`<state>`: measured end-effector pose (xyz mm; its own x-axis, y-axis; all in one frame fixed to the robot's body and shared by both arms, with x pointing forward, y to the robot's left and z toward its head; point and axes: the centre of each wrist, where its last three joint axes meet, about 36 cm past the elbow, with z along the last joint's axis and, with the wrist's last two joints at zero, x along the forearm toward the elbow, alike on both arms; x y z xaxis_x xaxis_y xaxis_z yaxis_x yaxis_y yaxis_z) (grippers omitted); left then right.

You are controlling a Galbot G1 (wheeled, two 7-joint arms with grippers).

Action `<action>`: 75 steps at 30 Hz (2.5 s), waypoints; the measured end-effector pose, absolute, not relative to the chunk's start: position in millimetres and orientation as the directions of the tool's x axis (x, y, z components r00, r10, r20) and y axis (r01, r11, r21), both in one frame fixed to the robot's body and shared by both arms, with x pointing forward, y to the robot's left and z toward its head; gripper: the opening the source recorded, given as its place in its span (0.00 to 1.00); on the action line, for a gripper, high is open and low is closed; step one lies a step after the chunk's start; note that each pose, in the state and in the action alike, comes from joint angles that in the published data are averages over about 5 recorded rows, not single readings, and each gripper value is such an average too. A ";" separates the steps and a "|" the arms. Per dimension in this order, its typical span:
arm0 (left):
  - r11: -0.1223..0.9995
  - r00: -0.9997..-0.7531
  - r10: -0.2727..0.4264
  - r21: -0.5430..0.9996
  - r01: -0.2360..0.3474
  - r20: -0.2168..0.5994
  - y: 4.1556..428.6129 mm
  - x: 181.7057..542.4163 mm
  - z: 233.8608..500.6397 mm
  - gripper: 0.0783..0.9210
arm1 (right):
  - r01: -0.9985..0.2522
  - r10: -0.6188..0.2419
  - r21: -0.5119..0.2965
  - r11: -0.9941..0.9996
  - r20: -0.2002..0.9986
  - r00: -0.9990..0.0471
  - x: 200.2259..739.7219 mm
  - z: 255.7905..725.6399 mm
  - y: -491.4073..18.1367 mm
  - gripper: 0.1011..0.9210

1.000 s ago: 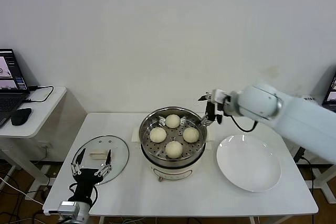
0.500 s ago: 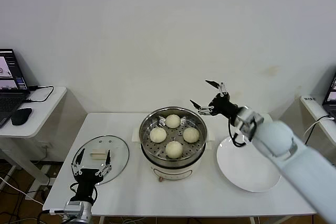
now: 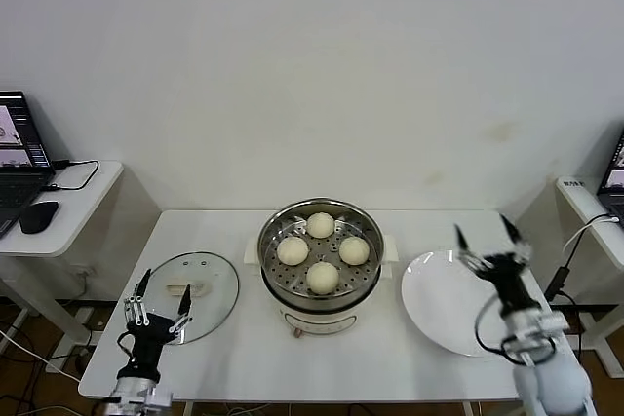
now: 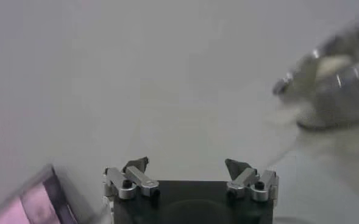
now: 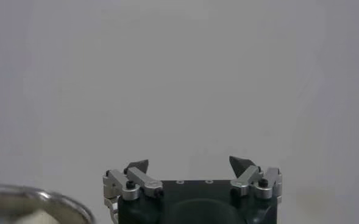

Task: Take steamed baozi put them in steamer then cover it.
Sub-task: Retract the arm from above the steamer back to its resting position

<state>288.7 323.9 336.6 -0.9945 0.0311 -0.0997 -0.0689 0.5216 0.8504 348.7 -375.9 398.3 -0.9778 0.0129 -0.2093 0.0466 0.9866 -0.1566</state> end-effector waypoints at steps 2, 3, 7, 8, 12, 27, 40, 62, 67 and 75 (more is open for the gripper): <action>0.427 -0.995 0.060 0.903 -0.047 -0.080 333.4 284.3 330.3 0.88 | 0.107 0.075 -0.150 0.983 -0.206 -0.976 335.3 392.0 -384.5 0.88; 0.380 -0.995 0.075 0.924 -0.033 -0.066 337.7 282.0 327.1 0.88 | 0.133 0.102 -0.148 0.980 -0.203 -0.974 329.1 388.9 -388.1 0.88; 0.209 -0.992 0.125 0.978 0.023 -0.004 352.3 277.3 315.3 0.88 | 0.217 0.187 -0.148 0.965 -0.193 -0.963 305.7 377.5 -398.6 0.88; 0.173 -0.991 0.134 0.984 0.035 0.011 355.8 277.7 312.3 0.88 | 0.233 0.204 -0.149 0.961 -0.190 -0.960 300.4 375.2 -400.2 0.88; 0.061 -0.986 0.152 0.996 0.072 0.062 369.1 284.5 300.0 0.88 | 0.287 0.258 -0.155 0.945 -0.183 -0.949 281.8 368.6 -405.1 0.88; -0.115 -0.980 0.160 0.988 0.101 0.118 398.8 350.3 285.8 0.88 | 0.382 0.356 -0.193 0.904 -0.157 -0.921 237.4 354.4 -413.1 0.88; -0.155 -0.978 0.149 0.980 0.124 0.147 410.5 397.2 279.8 0.88 | 0.409 0.384 -0.207 0.889 -0.151 -0.911 219.8 352.2 -413.6 0.88; -0.152 -0.979 0.126 0.979 0.138 0.158 411.0 444.7 277.3 0.85 | 0.393 0.370 -0.227 0.891 -0.138 -0.919 215.5 341.7 -410.1 0.88; -0.145 -0.979 0.118 0.978 0.148 0.165 412.3 448.5 273.5 0.70 | 0.389 0.366 -0.229 0.892 -0.136 -0.920 215.3 340.6 -409.7 0.88; -0.123 -0.979 0.111 0.980 0.159 0.173 415.5 446.7 265.3 0.42 | 0.382 0.359 -0.228 0.896 -0.136 -0.923 216.4 340.3 -407.7 0.88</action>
